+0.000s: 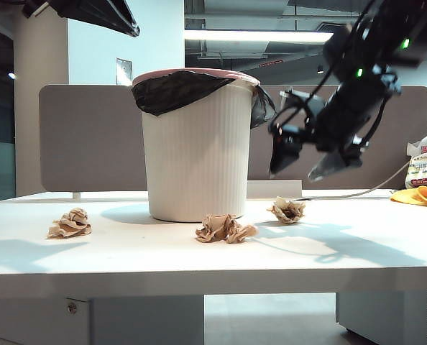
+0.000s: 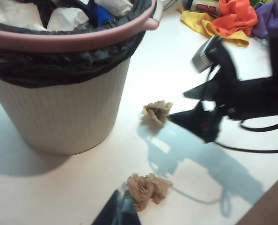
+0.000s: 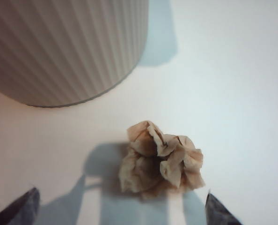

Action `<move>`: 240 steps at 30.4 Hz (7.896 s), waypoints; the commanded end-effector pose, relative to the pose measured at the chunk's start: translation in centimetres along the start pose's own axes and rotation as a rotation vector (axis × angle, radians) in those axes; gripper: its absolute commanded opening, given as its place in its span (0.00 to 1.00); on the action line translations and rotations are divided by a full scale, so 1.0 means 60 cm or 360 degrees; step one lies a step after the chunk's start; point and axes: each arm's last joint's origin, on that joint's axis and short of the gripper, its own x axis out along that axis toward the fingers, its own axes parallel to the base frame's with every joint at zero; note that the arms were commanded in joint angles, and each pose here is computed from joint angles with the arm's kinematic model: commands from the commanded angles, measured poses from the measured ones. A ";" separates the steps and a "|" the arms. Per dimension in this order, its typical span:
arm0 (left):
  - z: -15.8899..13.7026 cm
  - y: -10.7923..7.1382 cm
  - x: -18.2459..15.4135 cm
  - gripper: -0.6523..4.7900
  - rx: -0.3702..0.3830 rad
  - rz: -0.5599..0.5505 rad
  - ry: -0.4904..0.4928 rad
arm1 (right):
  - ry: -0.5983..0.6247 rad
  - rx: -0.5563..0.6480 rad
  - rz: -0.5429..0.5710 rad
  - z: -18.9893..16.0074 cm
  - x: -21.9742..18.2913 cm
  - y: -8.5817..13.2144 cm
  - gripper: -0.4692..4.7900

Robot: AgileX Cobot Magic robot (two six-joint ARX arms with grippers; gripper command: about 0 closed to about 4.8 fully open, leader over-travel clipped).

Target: Pick up all the trash on the table and put it in the trash can.

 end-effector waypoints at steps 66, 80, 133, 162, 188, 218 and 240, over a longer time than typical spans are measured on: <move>0.170 -0.031 -0.098 0.11 0.0126 0.0207 -0.0330 | -0.0970 -0.0285 0.0201 0.376 -0.204 0.134 0.09; 0.162 -0.026 -0.095 0.11 0.0180 0.0330 -0.0258 | -0.0720 -0.0263 0.0205 0.351 -0.064 0.128 0.09; 0.139 -0.048 -0.181 0.11 0.0152 0.0092 -0.0222 | -0.0610 -0.0153 0.0215 0.147 -0.554 0.167 0.08; -0.073 -0.076 -0.039 0.11 0.0280 0.0024 0.0281 | 0.0214 -0.0437 0.0312 -0.046 -0.045 0.188 0.78; -0.073 -0.073 -0.039 0.11 0.0309 0.0045 0.0288 | 0.0399 -0.0445 0.0113 -0.031 0.043 0.187 0.08; 0.169 -0.030 -0.130 0.11 0.0196 0.0197 -0.0441 | -0.0886 -0.0457 0.0135 0.350 -0.151 0.213 0.08; 0.150 -0.026 -0.122 0.11 0.0209 0.0220 -0.0240 | -0.0769 -0.0347 0.0127 0.345 -0.060 0.186 0.95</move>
